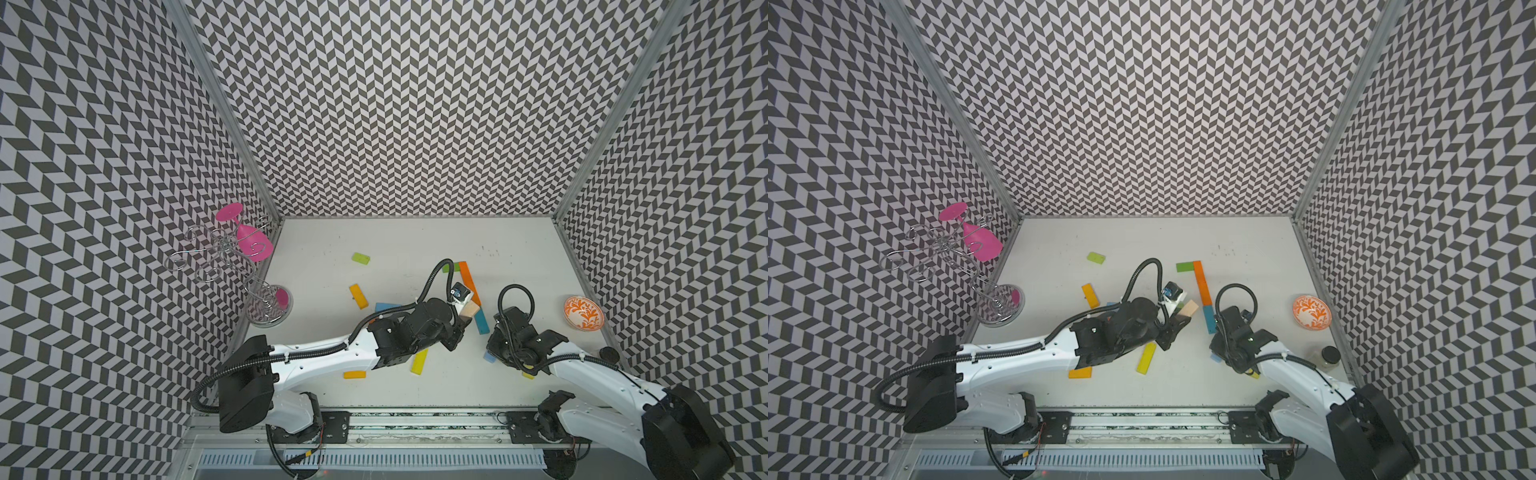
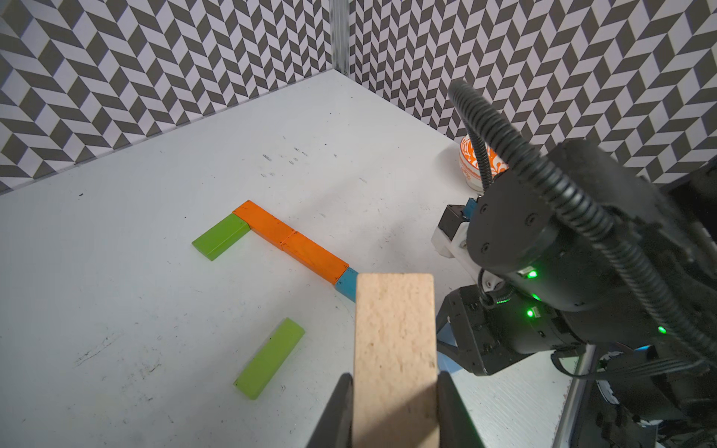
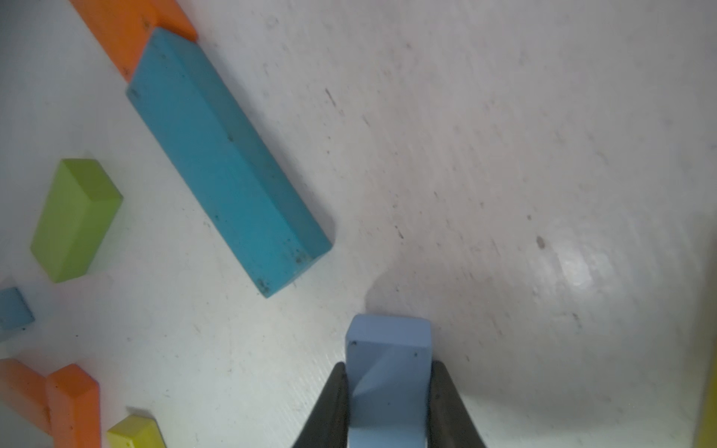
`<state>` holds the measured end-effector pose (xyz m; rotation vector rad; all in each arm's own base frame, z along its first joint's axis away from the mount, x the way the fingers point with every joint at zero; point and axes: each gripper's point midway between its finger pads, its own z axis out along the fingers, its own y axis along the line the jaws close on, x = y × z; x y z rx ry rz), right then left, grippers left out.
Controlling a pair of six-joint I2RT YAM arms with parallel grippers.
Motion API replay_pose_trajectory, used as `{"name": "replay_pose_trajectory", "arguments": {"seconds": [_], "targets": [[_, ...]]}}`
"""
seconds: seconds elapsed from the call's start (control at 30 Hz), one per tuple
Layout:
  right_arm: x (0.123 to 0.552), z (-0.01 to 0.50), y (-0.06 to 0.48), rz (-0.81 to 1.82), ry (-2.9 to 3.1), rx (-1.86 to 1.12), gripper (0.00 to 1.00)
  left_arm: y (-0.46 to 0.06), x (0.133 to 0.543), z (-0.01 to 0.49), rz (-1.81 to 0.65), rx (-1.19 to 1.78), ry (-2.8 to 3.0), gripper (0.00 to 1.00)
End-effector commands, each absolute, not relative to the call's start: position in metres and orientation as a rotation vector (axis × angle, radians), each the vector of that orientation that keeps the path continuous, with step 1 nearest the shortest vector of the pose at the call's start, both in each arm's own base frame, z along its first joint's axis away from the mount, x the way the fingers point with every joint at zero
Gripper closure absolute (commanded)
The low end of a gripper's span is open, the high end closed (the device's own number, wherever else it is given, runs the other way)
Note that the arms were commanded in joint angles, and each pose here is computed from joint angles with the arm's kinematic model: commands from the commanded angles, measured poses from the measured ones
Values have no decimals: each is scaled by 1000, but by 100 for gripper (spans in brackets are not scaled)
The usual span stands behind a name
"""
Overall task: Assemble a giraffe with building blocks
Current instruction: Place the building block at the center of the board, then assemble the building block at the center of the board.
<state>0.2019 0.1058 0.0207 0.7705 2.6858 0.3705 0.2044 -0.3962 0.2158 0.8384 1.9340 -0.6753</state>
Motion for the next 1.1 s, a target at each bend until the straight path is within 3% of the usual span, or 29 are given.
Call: {"name": "replay_pose_trajectory", "arguments": {"seconds": [0.0, 0.4, 0.57, 0.8, 1.07], "targets": [[203, 14, 108, 349, 2680, 796, 68, -396, 207, 224, -692, 812, 1927, 91], [205, 29, 106, 319, 2667, 785, 37, -404, 215, 229, -681, 832, 1915, 89], [214, 64, 92, 245, 2580, 830, 32, -417, 222, 232, -672, 861, 1895, 89], [229, 130, 32, 127, 2315, 980, 26, -454, 238, 218, -673, 933, 1878, 89], [234, 178, -34, 92, 2080, 1146, 26, -512, 247, 162, -665, 1087, 1898, 89]]}}
